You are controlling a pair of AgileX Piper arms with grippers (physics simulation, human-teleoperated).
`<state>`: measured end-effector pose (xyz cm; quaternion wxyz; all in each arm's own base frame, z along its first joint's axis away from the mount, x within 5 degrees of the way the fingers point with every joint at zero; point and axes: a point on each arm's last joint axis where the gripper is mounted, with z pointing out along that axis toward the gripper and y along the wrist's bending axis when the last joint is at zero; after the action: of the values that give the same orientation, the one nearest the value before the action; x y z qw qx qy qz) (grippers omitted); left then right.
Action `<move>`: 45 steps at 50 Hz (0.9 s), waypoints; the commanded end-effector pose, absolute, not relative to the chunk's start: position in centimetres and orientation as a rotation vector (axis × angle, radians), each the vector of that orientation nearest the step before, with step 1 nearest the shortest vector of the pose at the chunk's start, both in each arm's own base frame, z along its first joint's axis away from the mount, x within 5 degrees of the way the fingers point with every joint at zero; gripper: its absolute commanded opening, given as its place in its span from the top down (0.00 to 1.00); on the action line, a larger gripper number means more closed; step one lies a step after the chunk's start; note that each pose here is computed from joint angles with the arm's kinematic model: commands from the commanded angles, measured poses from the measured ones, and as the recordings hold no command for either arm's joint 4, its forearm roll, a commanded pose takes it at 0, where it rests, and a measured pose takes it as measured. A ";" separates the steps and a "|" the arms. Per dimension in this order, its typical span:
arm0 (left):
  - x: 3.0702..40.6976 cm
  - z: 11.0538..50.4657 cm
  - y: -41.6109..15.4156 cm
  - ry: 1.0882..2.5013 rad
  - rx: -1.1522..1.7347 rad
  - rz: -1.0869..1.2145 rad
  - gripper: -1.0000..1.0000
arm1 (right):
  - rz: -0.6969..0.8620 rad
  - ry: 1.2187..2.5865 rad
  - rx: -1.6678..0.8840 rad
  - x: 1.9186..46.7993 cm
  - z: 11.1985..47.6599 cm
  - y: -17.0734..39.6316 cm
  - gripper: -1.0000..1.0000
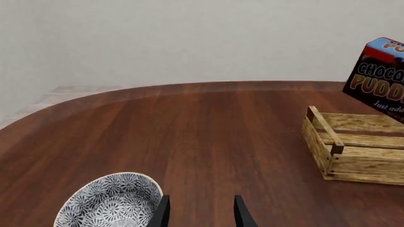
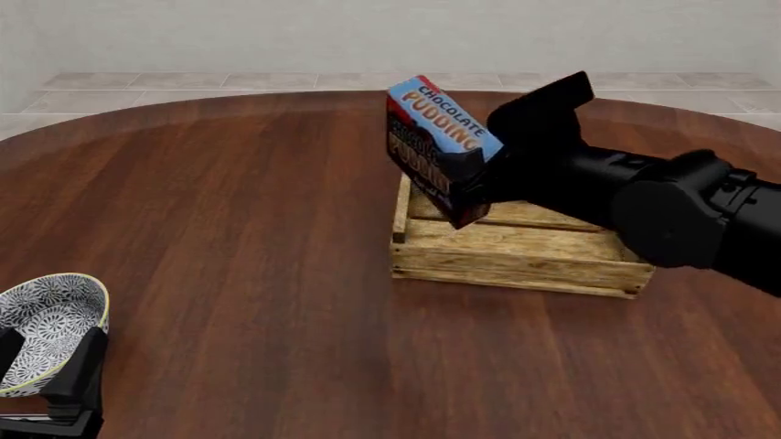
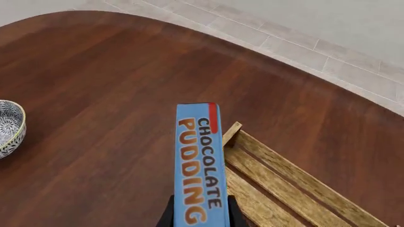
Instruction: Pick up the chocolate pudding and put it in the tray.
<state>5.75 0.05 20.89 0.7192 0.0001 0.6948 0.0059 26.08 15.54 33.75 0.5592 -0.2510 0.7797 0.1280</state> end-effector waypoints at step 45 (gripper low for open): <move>5.8 21.0 0.0 1.530 0.013 0.016 0.00 | 0.134 1.927 -0.273 30.3 32.1 7.5 1.00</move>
<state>5.76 0.03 20.93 0.7205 0.0033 0.6934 0.0069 29.78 9.05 32.46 0.5614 -0.1506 0.8113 0.0624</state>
